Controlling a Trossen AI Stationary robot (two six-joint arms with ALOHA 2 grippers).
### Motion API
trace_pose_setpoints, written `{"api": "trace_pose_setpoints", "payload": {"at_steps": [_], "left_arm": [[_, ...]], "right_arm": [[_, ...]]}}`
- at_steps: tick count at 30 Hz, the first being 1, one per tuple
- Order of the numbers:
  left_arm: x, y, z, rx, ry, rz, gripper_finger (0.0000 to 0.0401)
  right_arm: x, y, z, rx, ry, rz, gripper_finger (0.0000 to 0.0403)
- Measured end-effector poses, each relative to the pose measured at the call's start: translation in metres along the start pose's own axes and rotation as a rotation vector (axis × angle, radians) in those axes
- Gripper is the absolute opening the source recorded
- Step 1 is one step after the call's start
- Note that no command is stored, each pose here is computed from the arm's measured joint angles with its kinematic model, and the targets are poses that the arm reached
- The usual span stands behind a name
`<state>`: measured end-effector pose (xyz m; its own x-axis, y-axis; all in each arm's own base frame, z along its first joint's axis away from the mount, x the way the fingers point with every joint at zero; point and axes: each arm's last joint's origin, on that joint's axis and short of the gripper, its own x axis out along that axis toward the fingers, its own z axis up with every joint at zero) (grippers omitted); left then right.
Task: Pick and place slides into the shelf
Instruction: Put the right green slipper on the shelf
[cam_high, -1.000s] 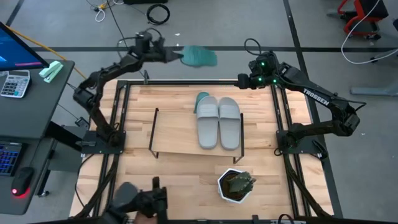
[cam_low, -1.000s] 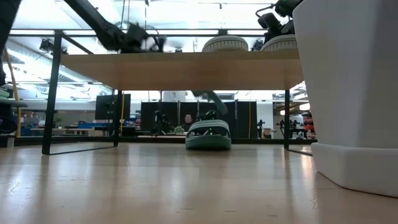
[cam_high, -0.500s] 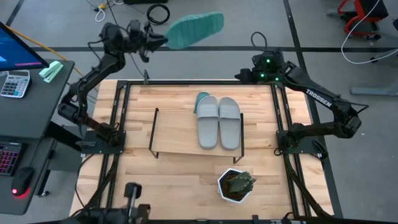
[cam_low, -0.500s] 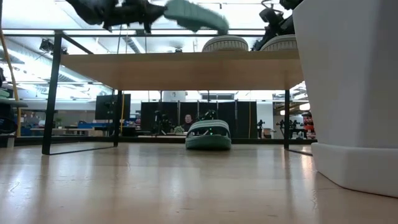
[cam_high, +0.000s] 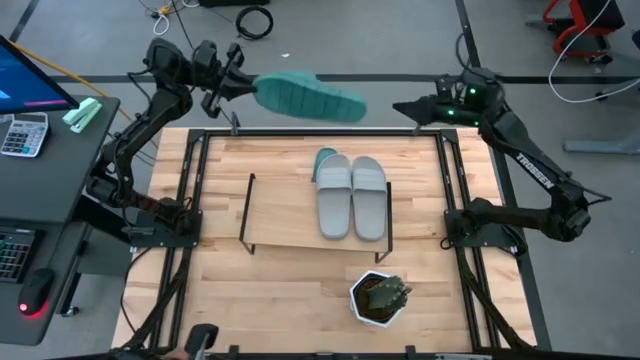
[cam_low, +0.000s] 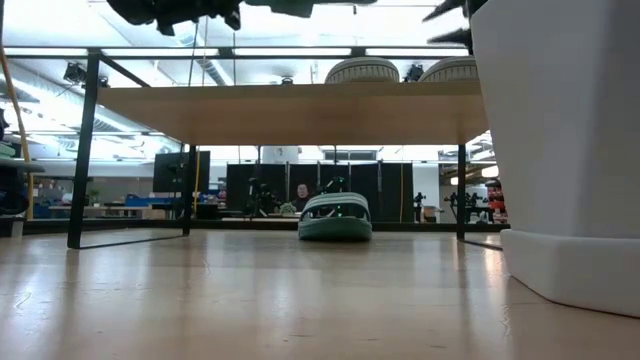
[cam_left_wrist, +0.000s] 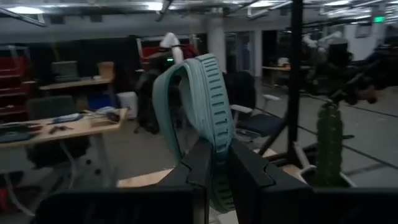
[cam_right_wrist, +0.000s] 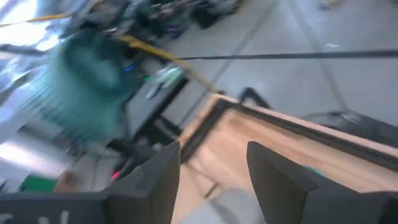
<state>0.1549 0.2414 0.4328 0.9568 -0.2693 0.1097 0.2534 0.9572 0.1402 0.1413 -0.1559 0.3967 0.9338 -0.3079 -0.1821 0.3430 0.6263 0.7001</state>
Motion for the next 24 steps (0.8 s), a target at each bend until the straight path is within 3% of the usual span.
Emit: {"api": "trace_pose_setpoints", "payload": {"at_steps": [5, 12, 18, 24], "left_arm": [[-0.008, 0.002, 0.001, -0.024, 0.001, 0.035, 0.0040], [-0.009, 0.002, 0.001, -0.050, 0.003, 0.034, 0.0038], [-0.008, 0.000, 0.001, -0.105, 0.024, -0.019, 0.0038], [-0.008, -0.001, 0.000, -0.138, 0.046, -0.065, 0.0038]], "right_arm": [[-0.008, 0.016, 0.003, -0.109, -0.026, 0.130, 0.0193], [-0.005, 0.042, 0.014, -0.365, -0.195, 0.320, 0.0202], [0.006, 0.050, 0.033, -0.394, -0.216, 0.325, 0.0235], [0.027, 0.072, 0.061, -0.469, -0.026, 0.261, 0.0253]]}}
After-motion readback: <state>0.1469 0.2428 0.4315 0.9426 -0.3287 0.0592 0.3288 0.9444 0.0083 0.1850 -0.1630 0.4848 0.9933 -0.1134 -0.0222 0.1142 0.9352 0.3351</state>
